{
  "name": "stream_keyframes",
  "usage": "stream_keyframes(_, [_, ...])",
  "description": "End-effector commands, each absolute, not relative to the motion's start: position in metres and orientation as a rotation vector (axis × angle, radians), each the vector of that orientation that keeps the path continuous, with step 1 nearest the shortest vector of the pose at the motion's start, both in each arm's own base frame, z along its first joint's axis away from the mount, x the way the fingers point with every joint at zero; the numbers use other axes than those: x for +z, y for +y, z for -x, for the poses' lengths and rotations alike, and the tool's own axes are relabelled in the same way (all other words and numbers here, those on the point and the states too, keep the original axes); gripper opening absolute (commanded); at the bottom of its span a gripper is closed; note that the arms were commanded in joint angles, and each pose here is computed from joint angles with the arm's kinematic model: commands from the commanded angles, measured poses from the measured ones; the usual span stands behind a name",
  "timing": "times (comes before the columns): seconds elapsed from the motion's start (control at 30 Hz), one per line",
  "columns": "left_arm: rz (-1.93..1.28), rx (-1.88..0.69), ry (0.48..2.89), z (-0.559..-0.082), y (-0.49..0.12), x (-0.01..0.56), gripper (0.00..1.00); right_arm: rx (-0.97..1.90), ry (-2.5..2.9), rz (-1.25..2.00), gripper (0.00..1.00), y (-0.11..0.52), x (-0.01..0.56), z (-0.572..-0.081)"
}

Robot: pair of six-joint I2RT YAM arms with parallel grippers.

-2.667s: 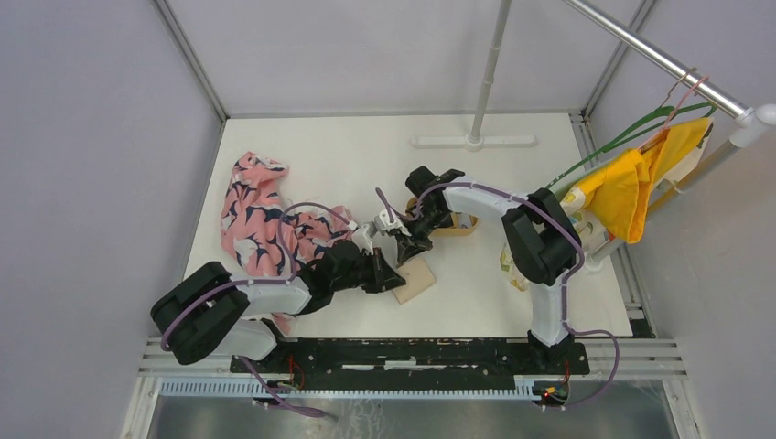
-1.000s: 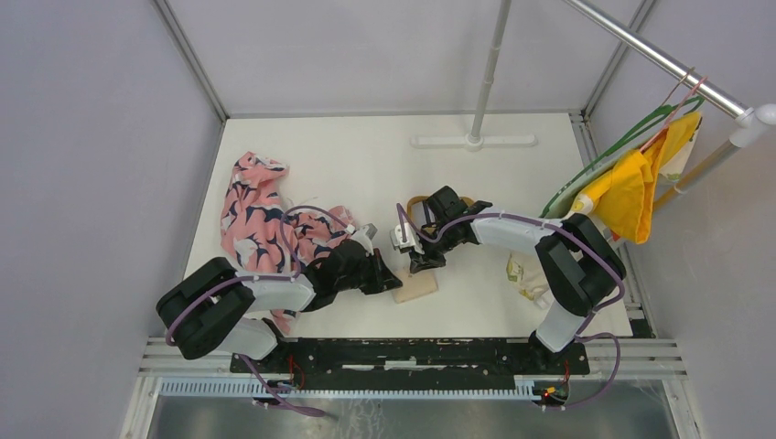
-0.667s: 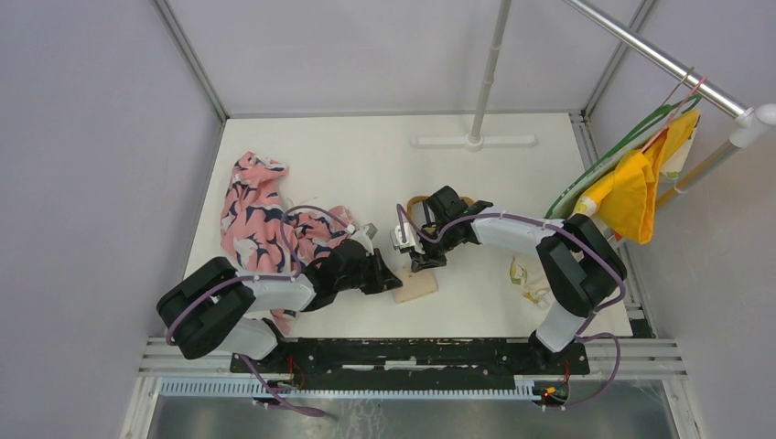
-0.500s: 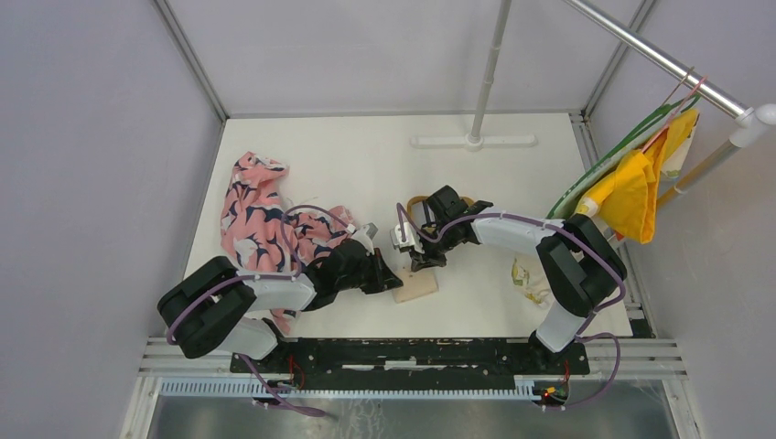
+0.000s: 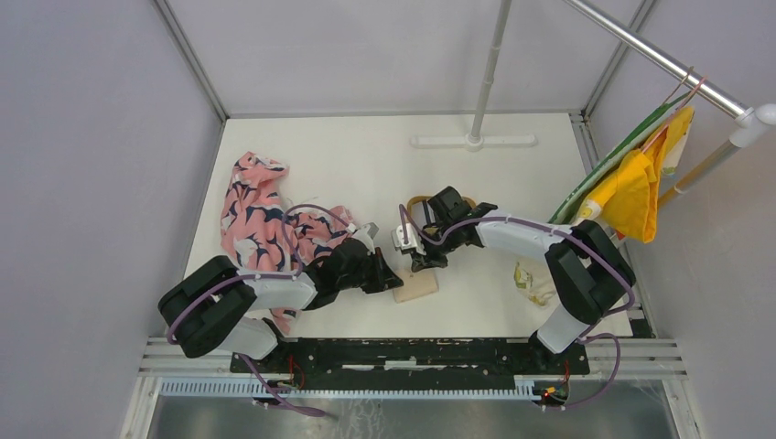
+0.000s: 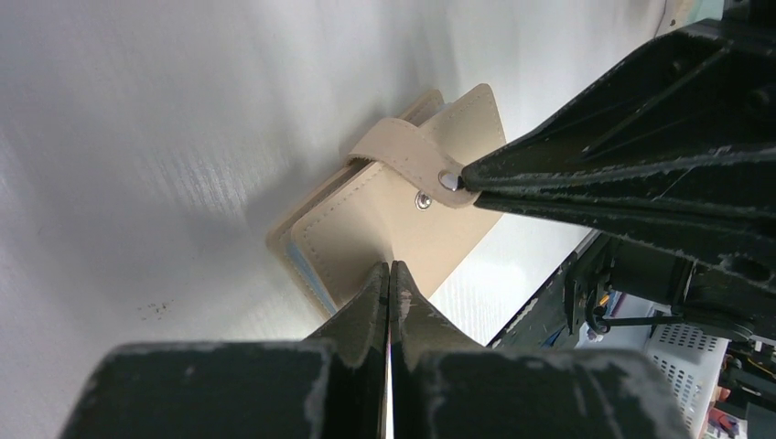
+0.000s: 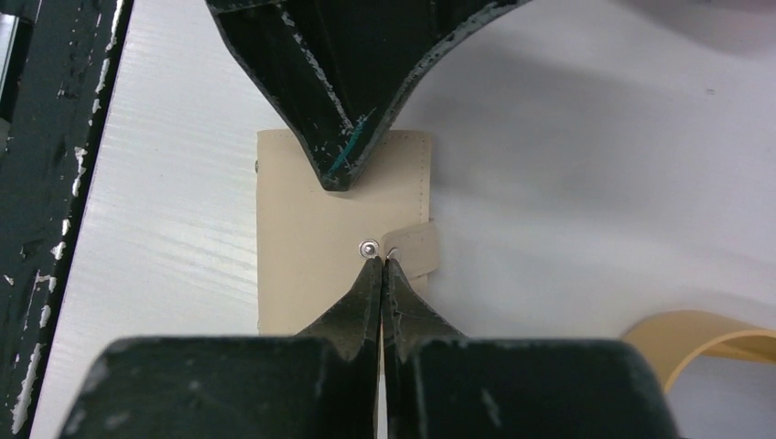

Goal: Put the credit cards into the card holder
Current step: Close the card holder at the center of the board.

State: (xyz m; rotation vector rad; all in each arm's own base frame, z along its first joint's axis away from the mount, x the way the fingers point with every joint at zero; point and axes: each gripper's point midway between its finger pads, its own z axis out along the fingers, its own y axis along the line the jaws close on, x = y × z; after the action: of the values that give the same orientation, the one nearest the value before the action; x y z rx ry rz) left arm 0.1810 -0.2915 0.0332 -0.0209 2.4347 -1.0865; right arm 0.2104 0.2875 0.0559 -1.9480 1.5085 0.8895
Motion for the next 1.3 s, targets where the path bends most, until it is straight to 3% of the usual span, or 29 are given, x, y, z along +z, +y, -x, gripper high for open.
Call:
stream_keyframes(0.0, [0.086, -0.929, 2.502, -0.183, -0.274, 0.012, 0.02, 0.904, 1.450, 2.000, 0.00, 0.289, 0.058, -0.196])
stream_keyframes(1.27, [0.063, -0.968, 2.460, -0.185, -0.282, 0.029, 0.02, 0.677, 1.390, 2.215, 0.00, 0.283, 0.039, -0.183])
